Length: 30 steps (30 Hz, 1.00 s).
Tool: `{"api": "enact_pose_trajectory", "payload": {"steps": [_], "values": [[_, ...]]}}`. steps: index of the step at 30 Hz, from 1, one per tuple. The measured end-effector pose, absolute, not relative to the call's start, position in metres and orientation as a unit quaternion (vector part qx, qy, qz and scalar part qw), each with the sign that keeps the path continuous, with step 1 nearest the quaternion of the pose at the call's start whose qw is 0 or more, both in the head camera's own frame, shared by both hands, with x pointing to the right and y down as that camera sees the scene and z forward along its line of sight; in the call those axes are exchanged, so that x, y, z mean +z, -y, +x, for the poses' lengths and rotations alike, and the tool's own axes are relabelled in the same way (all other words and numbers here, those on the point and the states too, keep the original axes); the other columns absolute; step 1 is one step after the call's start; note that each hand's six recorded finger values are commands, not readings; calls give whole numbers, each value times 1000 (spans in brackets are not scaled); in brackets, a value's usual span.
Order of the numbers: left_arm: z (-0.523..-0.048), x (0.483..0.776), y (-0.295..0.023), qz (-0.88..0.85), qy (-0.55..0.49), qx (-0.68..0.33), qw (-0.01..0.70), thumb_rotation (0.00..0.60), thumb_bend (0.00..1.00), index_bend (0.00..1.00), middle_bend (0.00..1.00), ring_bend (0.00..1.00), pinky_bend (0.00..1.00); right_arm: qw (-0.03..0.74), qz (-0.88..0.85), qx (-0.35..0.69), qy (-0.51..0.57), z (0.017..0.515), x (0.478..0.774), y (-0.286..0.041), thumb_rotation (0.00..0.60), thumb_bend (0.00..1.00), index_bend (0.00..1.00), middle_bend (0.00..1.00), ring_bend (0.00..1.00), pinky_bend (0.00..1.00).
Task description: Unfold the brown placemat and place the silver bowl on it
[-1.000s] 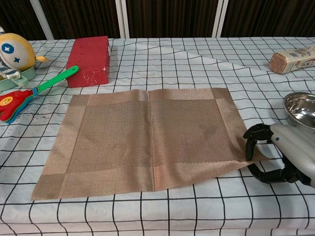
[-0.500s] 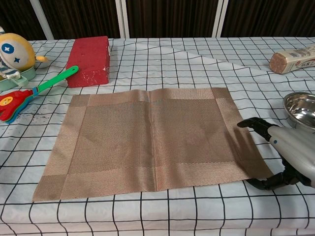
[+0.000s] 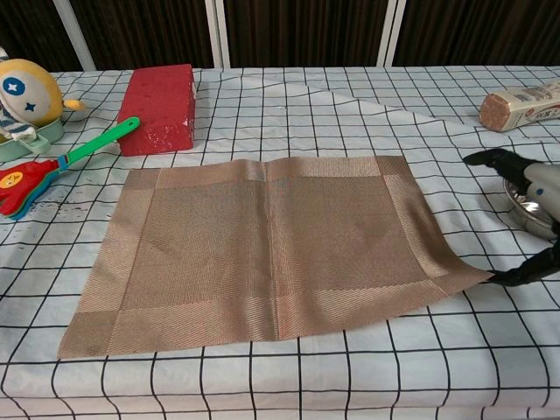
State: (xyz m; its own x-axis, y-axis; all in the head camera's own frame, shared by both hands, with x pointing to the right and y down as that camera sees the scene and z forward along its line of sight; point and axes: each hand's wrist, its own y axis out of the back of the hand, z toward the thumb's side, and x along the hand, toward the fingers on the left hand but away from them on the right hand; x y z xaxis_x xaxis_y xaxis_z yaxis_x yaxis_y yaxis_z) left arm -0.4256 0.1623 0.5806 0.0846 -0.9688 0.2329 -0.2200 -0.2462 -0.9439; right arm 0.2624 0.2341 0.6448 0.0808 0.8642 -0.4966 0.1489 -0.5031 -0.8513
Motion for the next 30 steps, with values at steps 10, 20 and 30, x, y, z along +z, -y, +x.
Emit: {"api": "enact_pose_trajectory", "payload": {"steps": [10,20,30], "values": [[-422,584,-167,-620,-464,-490,401,600,9,98,48,36,43,347,-614,584,402,326,610,-207,600,3,74,12,74,191],[-419,585,-170,-609,-454,-500,415,600,9,97,49,36,43,332,-601,586,429,369,595,-194,600,31,273,96,81,191],[-421,584,-171,-602,-456,-502,422,600,9,93,43,36,43,325,-634,593,376,360,613,-191,600,38,294,139,92,190]]}}
